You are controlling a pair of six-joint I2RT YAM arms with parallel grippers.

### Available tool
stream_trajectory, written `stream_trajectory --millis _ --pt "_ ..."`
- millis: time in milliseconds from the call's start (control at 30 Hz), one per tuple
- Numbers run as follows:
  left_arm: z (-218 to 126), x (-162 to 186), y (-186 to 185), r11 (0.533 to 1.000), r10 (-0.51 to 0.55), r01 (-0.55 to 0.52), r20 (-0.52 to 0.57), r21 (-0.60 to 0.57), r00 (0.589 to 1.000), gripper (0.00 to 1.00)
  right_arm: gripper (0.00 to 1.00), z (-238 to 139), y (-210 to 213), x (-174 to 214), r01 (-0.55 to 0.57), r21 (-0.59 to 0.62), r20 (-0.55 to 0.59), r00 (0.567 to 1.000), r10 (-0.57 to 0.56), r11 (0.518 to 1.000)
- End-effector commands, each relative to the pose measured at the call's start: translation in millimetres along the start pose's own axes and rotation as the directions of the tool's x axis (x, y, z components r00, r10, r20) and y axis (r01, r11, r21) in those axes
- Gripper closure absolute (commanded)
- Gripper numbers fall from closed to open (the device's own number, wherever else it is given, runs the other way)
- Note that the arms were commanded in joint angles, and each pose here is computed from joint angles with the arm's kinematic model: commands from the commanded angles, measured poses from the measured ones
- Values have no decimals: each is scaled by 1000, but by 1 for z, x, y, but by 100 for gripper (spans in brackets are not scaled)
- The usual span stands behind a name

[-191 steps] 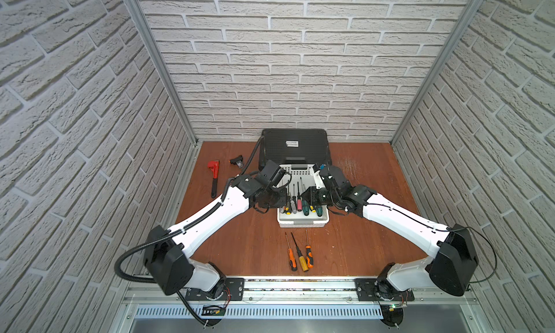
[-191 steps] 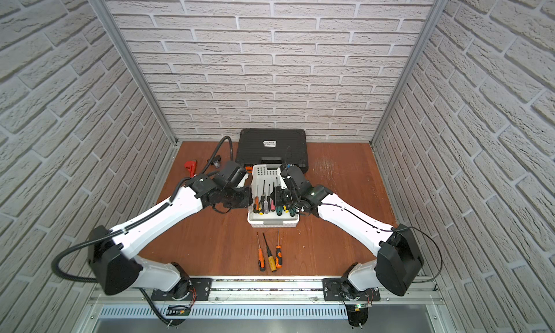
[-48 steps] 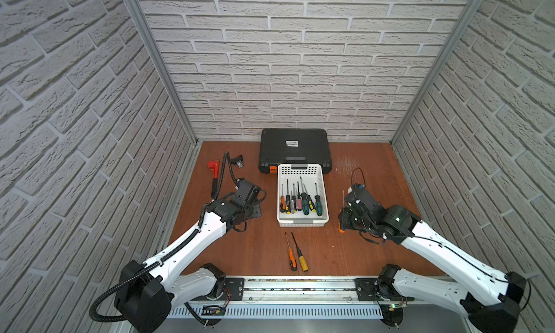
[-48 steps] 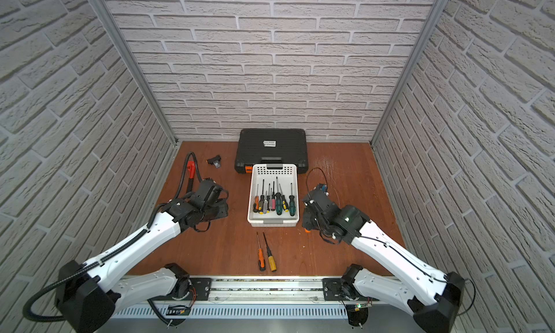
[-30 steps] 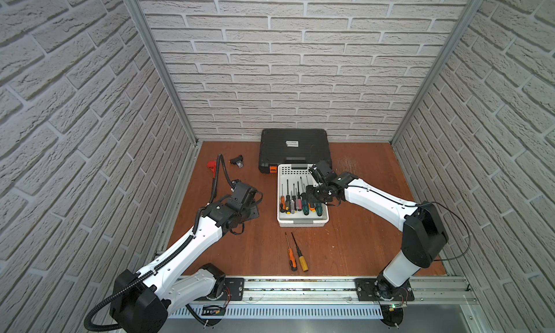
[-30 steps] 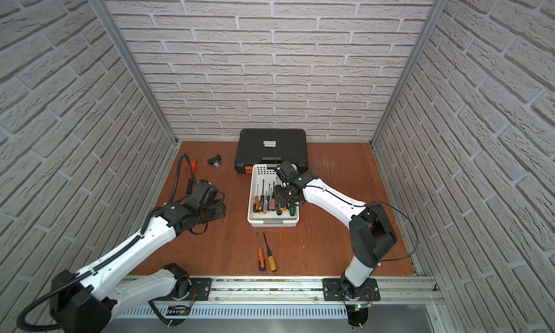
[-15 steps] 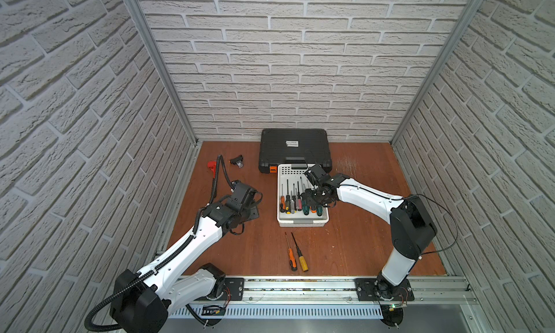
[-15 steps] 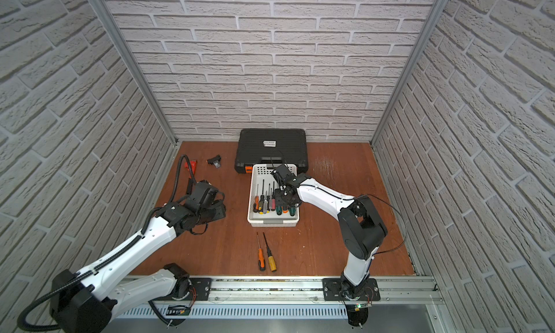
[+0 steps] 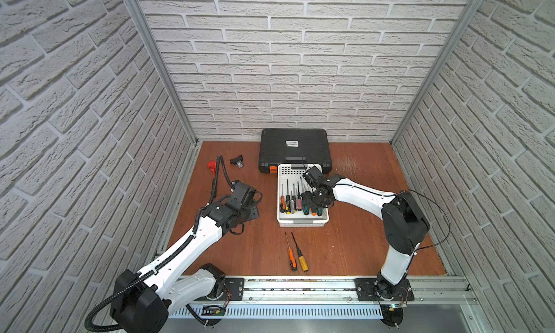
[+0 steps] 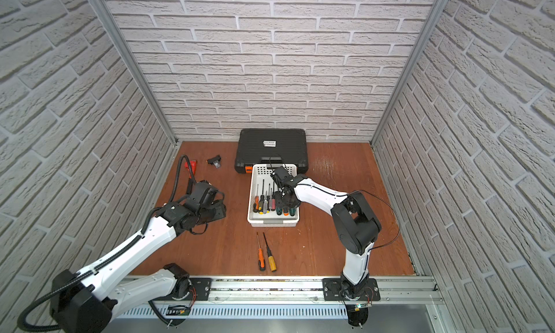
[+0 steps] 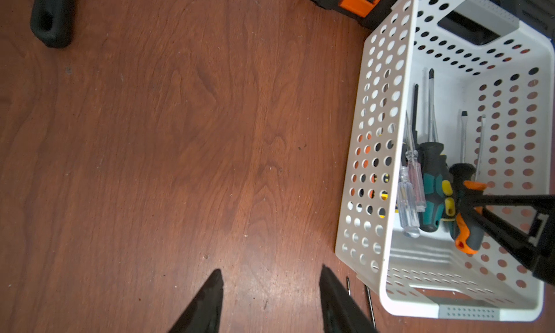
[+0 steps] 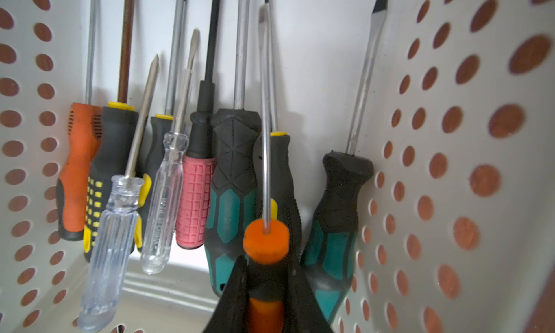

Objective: Put the screwdriver in the bin

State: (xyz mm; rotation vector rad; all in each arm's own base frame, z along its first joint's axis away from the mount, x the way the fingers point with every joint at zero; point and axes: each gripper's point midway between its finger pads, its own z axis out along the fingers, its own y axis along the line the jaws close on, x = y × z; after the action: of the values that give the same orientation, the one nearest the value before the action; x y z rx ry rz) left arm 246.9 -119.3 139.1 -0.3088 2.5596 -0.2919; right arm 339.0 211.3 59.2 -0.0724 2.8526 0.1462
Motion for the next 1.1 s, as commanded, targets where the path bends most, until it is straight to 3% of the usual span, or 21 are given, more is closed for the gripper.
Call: stream_trajectory --millis 0,200,600,833,1067 --pt "-3 -3 -2 1000 8 -8 13 19 1000 47 81 9 2 3 5 -17 -18 1000 -6 1000" --pt "-6 0 -6 999 37 -36 -17 40 999 47 74 6 4 0 22 -28 -6 1000 -22 999" --pt "-14 20 -12 995 81 -75 -91 68 993 47 67 -25 10 -21 55 -47 76 996 -51 997" --pt "-19 55 -32 983 150 -131 -147 129 978 47 63 -66 19 -36 62 -109 173 984 -42 992" --pt "-20 116 -60 966 208 -162 -229 203 951 47 63 -96 20 -31 61 -173 240 971 -18 983"
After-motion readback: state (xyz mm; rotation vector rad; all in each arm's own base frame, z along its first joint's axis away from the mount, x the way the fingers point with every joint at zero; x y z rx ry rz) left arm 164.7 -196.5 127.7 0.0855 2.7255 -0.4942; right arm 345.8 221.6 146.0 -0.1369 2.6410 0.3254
